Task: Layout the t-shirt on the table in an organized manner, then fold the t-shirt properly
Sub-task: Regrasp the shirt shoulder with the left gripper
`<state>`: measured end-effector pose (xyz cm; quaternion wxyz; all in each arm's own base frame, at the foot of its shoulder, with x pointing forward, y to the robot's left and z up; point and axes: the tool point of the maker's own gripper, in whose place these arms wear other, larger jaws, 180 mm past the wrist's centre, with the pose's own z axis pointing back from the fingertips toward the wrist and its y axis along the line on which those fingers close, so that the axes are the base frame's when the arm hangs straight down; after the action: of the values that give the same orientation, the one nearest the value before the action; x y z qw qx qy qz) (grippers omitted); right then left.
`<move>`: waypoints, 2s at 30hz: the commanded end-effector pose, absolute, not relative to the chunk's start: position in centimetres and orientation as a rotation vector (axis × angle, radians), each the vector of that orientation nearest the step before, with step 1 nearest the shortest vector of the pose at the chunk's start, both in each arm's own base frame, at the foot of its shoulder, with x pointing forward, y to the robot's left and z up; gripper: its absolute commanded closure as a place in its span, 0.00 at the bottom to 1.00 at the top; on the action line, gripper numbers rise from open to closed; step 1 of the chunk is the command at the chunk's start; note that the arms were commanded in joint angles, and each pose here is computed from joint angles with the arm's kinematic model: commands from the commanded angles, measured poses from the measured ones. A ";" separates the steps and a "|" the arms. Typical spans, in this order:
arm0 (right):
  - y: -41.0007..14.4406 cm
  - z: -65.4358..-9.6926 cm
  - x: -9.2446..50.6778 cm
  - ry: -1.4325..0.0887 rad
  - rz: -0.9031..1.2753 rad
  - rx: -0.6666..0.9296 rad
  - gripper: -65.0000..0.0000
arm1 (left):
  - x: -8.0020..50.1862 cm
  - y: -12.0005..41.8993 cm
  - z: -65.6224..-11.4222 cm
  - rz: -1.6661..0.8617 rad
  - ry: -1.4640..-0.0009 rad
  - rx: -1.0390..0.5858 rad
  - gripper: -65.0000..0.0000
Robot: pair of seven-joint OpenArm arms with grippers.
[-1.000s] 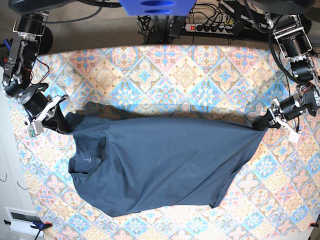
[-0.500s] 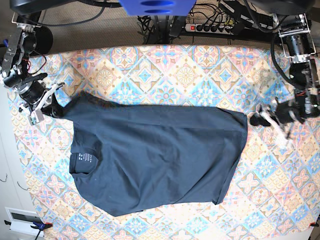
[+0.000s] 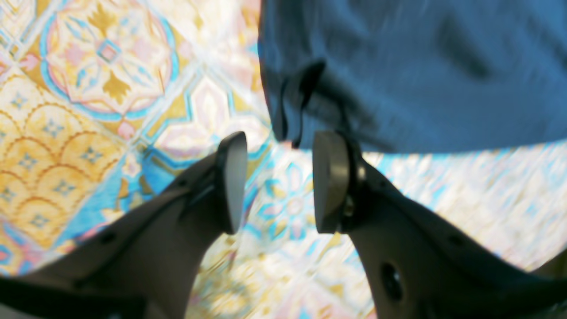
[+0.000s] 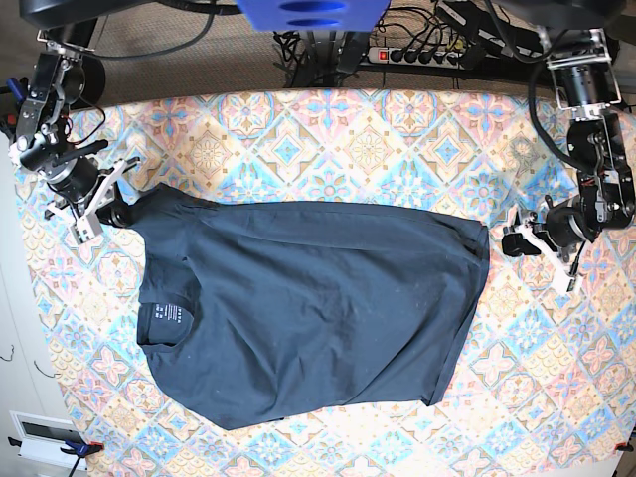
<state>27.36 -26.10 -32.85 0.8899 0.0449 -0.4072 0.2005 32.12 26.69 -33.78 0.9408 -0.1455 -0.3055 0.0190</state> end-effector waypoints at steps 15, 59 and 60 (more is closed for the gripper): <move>-26.6 -31.3 28.3 -0.895 0.424 0.075 0.99 | 28.7 23.5 -35.3 0.196 -0.606 -0.540 0.61; -26.9 -31.1 28.2 -0.920 0.375 0.077 0.99 | 35.4 18.6 -39.6 0.121 -0.617 -0.413 0.51; -26.9 -31.1 28.2 -0.920 0.375 0.077 0.99 | 35.3 17.7 -39.5 0.087 -0.613 -0.416 0.64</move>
<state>27.39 -26.60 -32.75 0.8905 0.0440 -0.4183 0.1734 34.27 18.03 -40.94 0.9394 -0.1956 -0.2768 0.0506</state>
